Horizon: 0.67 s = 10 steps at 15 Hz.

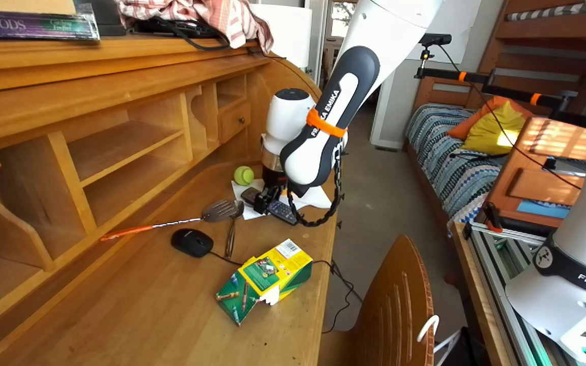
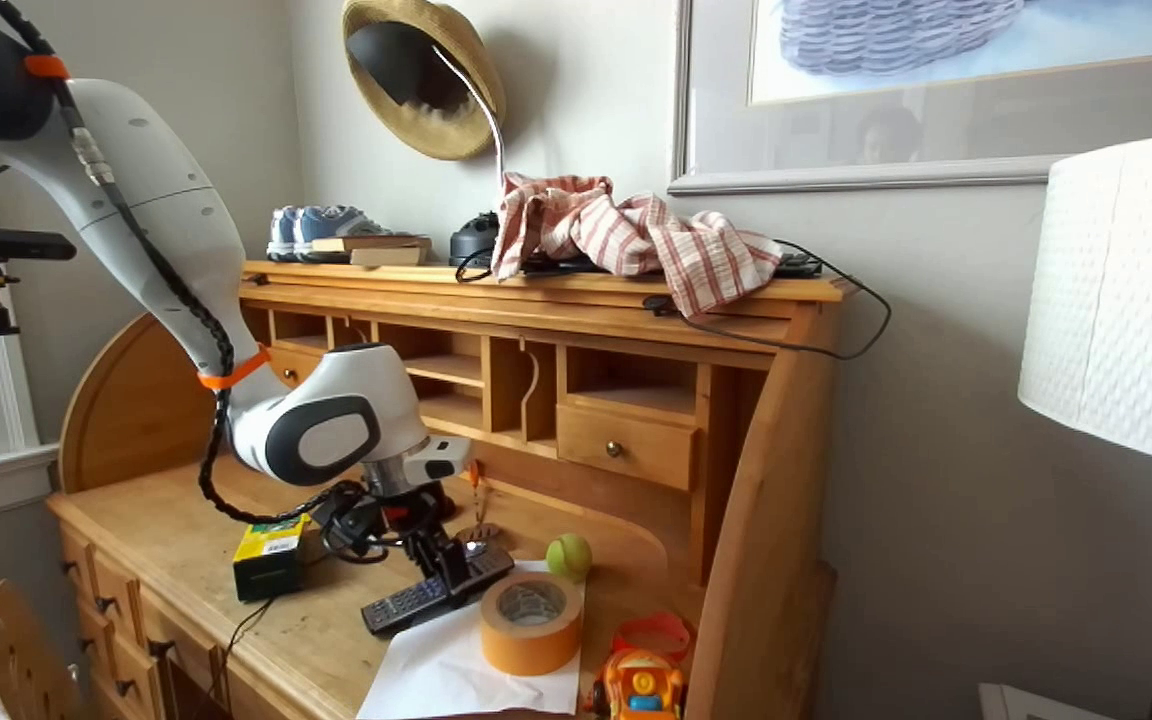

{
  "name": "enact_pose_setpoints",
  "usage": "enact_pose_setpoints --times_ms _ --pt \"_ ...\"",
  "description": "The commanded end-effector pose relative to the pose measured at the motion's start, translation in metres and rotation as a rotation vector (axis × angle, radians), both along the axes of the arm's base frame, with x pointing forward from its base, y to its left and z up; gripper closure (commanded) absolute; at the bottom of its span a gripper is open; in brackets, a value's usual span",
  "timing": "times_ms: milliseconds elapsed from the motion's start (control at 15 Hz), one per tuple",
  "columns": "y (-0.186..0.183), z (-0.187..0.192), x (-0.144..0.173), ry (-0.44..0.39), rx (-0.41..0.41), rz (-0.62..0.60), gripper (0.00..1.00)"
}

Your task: Put the remote control on top of the cabinet.

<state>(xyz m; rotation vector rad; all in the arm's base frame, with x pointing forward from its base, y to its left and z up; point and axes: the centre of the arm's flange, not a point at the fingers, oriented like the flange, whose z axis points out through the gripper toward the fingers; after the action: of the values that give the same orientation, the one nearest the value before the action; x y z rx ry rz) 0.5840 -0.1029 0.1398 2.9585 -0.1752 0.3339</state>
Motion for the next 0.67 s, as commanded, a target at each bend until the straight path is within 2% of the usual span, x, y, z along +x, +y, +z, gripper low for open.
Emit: enact_pose_setpoints --times_ms 0,333,600 --pt "0.003 0.034 -0.025 0.057 0.01 0.023 0.66" --pt "0.013 0.076 -0.05 0.064 0.089 0.113 0.66" --pt "0.011 0.115 -0.079 0.13 0.041 0.311 0.66"
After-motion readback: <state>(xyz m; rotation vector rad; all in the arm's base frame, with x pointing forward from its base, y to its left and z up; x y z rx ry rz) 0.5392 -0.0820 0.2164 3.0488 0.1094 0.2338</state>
